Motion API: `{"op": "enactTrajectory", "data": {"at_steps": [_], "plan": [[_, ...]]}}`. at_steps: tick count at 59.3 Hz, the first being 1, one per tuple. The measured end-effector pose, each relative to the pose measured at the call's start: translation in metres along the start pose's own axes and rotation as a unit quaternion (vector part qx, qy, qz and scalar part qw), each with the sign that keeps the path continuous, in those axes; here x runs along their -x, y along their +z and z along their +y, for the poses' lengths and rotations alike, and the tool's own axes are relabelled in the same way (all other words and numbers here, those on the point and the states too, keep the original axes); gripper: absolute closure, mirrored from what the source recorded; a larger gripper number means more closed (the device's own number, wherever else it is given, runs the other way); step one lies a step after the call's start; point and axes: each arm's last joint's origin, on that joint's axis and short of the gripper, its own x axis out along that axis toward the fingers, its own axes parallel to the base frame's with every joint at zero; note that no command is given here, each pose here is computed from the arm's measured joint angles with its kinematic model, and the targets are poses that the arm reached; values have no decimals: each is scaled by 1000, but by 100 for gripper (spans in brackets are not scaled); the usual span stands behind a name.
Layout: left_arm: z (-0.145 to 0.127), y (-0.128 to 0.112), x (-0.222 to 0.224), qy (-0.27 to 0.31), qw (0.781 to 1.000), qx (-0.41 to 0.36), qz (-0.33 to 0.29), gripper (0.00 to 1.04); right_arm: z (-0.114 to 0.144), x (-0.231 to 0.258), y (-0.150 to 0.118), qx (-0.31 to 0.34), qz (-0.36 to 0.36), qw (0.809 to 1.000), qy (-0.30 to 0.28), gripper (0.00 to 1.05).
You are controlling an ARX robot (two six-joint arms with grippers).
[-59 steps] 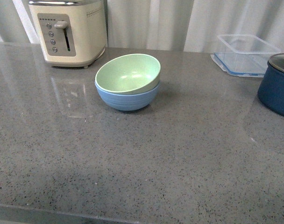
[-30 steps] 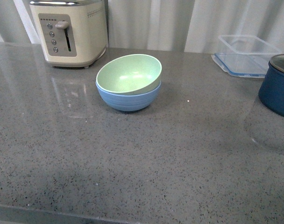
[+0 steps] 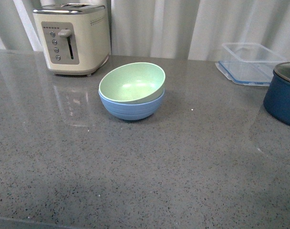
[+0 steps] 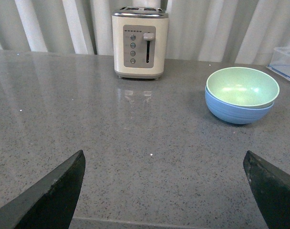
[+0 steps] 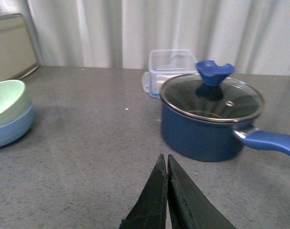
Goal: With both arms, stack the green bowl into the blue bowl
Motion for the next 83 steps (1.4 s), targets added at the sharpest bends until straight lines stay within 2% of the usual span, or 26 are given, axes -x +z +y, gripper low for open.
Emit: {"op": "enactTrajectory", "data": {"at_steps": [21, 83], "plan": [[0, 0, 0, 0, 1000, 0, 0, 7, -1, 20, -15, 0, 1, 1000, -1, 104], [0, 0, 0, 0, 1000, 0, 0, 7, -1, 46, -11, 0, -10, 1000, -1, 104]]}}
